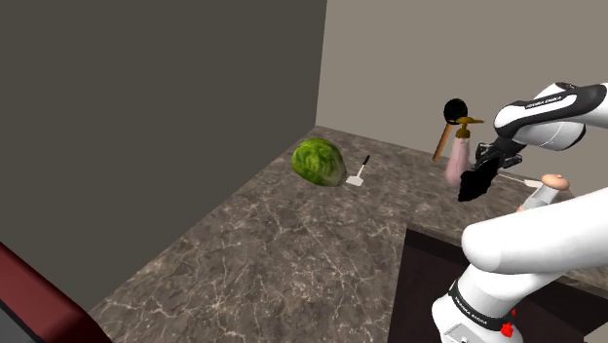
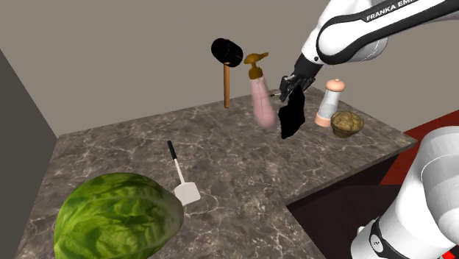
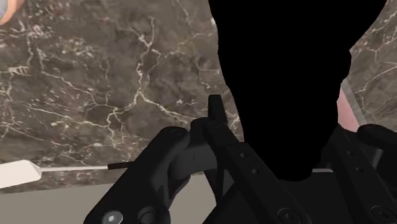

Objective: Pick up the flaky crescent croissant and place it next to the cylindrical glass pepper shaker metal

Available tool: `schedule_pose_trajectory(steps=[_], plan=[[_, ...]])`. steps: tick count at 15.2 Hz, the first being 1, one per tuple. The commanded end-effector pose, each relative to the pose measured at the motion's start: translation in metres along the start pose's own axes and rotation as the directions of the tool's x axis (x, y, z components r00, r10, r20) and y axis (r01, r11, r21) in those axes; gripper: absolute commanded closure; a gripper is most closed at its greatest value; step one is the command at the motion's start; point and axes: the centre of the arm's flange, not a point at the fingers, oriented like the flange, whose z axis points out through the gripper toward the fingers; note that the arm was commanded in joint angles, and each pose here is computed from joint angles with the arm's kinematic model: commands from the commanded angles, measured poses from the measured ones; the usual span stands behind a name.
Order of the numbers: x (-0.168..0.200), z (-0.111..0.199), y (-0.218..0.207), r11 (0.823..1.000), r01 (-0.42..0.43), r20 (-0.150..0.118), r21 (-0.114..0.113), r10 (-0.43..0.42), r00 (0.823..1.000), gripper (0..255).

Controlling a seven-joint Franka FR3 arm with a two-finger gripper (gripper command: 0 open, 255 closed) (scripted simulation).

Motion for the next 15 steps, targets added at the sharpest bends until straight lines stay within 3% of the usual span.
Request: schedule_pose_trajectory(steps=[1,2,3,4,5,6,7,8,15], plan=[[0.000,0.000,0.000,1.000,0.000,0.000,0.000,0.000,1.000,255],[0.000,0.000,0.000,1.000,0.000,0.000,0.000,0.000,1.000,0],[0.019,0.003,-0.014,0.986,0.167,0.135,0.013,-0.167,0.977,0],[0.035,0.009,-0.032,0.944,0.325,0.263,0.049,-0.326,0.908,0],[0.046,0.017,-0.051,0.877,0.469,0.379,0.105,-0.471,0.797,0],[0.054,0.026,-0.072,0.788,0.590,0.477,0.179,-0.594,0.648,0],[0.056,0.035,-0.094,0.680,0.683,0.552,0.267,-0.689,0.470,0],[0.055,0.040,-0.106,0.616,0.720,0.581,0.319,-0.727,0.365,0],[0.033,0.068,-0.095,0.616,0.720,0.581,0.319,-0.727,0.365,0]])
